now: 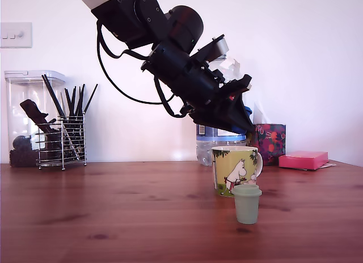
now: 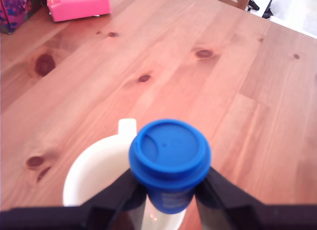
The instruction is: Pick up the coffee capsules from the table one by one and drop them inside the nearest coffee cup
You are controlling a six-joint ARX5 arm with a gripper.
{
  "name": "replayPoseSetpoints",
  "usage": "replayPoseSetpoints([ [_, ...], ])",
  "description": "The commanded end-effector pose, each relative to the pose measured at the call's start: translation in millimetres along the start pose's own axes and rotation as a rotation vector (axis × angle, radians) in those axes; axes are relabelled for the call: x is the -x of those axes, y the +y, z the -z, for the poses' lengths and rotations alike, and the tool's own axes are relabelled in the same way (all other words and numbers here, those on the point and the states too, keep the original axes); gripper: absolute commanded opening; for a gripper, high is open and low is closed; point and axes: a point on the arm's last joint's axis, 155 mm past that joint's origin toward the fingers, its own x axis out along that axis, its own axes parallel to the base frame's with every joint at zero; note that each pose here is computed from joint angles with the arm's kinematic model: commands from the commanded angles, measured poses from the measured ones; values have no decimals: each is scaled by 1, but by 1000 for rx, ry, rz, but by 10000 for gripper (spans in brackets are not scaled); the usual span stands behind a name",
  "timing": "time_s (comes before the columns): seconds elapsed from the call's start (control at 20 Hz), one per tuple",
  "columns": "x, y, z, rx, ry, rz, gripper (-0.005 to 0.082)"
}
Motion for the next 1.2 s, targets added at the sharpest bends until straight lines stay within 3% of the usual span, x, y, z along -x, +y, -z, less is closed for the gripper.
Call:
replayPoseSetpoints([
  [0.0,-12,7,19,9,36,-11,98],
  [0.3,-11,17,19,7,40,-66,136],
  [0.45,-11,25,20,6,45,-111,241],
  [0.7,-9,33,21,8,46,-146,495],
  [1.15,-9,33,21,-9,48,-146,517],
])
